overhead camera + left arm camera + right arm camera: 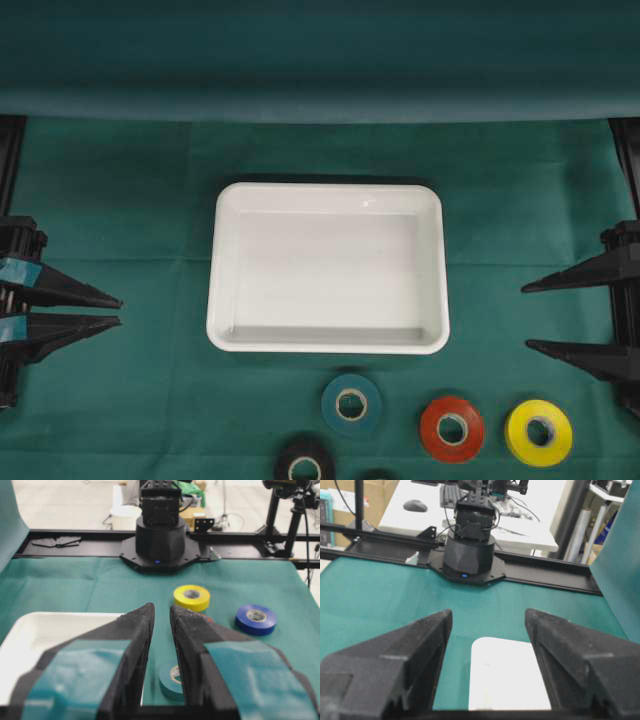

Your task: Put the tape into the white case with the right arm.

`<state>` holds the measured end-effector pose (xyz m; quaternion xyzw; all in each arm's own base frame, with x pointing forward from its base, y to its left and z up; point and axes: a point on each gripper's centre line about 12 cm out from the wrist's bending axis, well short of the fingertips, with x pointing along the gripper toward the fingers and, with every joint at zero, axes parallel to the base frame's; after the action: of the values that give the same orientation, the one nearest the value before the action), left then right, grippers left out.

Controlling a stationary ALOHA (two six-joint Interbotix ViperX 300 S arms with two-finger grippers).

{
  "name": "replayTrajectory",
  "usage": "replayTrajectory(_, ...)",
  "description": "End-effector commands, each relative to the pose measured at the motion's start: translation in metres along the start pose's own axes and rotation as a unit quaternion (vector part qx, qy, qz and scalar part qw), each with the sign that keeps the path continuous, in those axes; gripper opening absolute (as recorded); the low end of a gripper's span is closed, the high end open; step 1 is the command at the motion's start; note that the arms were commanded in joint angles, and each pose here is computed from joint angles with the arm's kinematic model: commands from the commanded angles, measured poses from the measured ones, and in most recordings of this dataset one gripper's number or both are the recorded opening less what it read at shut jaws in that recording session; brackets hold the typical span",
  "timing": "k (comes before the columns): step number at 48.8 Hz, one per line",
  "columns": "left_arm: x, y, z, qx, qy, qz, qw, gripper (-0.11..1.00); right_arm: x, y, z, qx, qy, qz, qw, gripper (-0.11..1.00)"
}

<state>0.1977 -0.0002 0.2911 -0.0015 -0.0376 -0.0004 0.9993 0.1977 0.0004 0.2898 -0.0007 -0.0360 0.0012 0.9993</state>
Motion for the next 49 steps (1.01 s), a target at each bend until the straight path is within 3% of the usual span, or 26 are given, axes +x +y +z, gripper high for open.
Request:
replayTrajectory(1, 0.002, -0.002, 0.006, -0.003, -0.01, -0.004, 0.9999, 0.24, 0.002, 0.001, 0.001, 0.006, -0.001, 0.002, 1.0, 0.24)
replayTrajectory(3, 0.002, -0.002, 0.006, -0.003, -0.011, -0.004, 0.9999, 0.22, 0.001, 0.001, -0.001, 0.006, 0.002, 0.002, 1.0, 0.21)
replayTrajectory(9, 0.001, -0.003, 0.003, -0.005, -0.007, -0.006, 0.9999, 0.01, -0.002, 0.001, -0.003, 0.011, 0.002, 0.002, 0.9999, -0.01)
replayTrajectory(15, -0.001, -0.003, -0.001, -0.006, -0.003, -0.006, 1.0, 0.0, -0.006, 0.001, -0.004, 0.018, -0.002, 0.001, 0.9998, -0.09)
replayTrajectory(31, -0.003, -0.005, -0.009, -0.008, 0.007, -0.013, 0.9999, 0.0, -0.008, 0.001, -0.007, 0.014, 0.004, 0.004, 0.9999, -0.1)
replayTrajectory(44, -0.024, -0.009, -0.041, -0.008, 0.036, -0.024, 0.999, 0.0, -0.009, 0.001, -0.01, 0.014, 0.014, 0.004, 0.9998, -0.09)
replayTrajectory(49, -0.034, -0.009, -0.05, -0.008, 0.049, -0.027, 0.9984, 0.0, -0.01, 0.001, -0.012, 0.012, 0.022, 0.003, 0.9997, -0.02)
